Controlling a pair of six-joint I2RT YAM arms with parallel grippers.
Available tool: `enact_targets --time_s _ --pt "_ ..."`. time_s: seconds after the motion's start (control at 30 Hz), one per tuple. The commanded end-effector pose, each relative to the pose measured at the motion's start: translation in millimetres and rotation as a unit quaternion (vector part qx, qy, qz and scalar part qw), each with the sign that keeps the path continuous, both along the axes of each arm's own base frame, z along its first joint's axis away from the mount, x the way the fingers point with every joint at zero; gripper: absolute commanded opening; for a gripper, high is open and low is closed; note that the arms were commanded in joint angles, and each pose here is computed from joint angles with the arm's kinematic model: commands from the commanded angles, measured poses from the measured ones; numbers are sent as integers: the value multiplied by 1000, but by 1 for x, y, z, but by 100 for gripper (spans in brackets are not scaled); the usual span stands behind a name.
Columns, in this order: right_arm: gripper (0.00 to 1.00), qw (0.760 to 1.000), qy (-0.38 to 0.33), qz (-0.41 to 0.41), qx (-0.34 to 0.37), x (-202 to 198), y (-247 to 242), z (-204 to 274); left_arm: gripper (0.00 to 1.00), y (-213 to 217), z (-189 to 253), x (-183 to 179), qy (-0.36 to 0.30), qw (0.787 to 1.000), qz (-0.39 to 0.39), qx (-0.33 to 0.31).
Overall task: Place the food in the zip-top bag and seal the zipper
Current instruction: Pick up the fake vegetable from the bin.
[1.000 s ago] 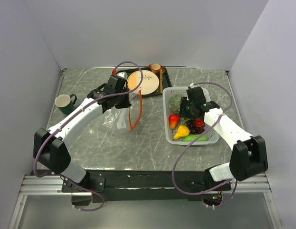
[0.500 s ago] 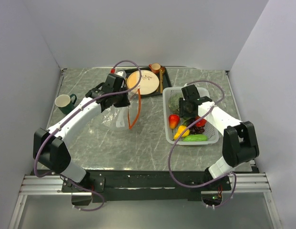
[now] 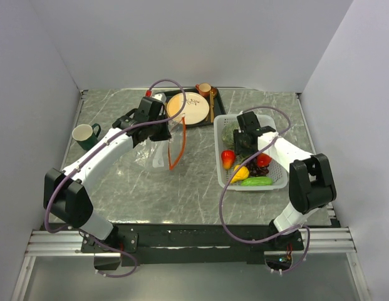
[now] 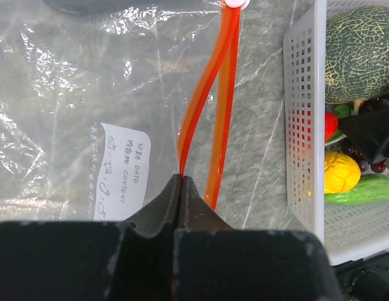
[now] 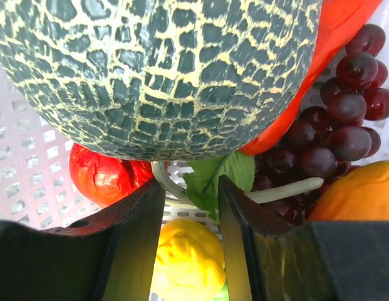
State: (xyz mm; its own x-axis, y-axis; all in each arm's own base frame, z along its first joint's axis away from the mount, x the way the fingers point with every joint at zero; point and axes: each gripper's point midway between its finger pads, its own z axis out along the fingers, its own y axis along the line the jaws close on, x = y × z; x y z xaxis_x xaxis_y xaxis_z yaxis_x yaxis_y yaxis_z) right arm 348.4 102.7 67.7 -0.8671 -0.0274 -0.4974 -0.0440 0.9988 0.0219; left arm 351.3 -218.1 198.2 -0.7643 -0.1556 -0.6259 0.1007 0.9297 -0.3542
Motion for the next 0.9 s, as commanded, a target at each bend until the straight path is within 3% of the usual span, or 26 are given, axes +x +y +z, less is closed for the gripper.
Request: enact_targets --time_s 0.0,0.17,0.2,0.67,0.87 --pt "38 1000 -27 7 5 22 7 12 1 -4 15 8 -24 1000 -11 -9" --pt "21 998 -49 19 24 22 14 23 1 -3 16 7 -25 1000 -11 -8" --pt "13 998 -53 16 20 22 11 25 1 -2 15 6 -23 1000 -11 -7" --pt "10 987 -158 2 25 24 1 117 1 -4 15 6 -22 1000 -15 -15" --pt "10 992 -122 -7 -35 22 -13 99 1 -6 13 5 -20 999 -19 -18"
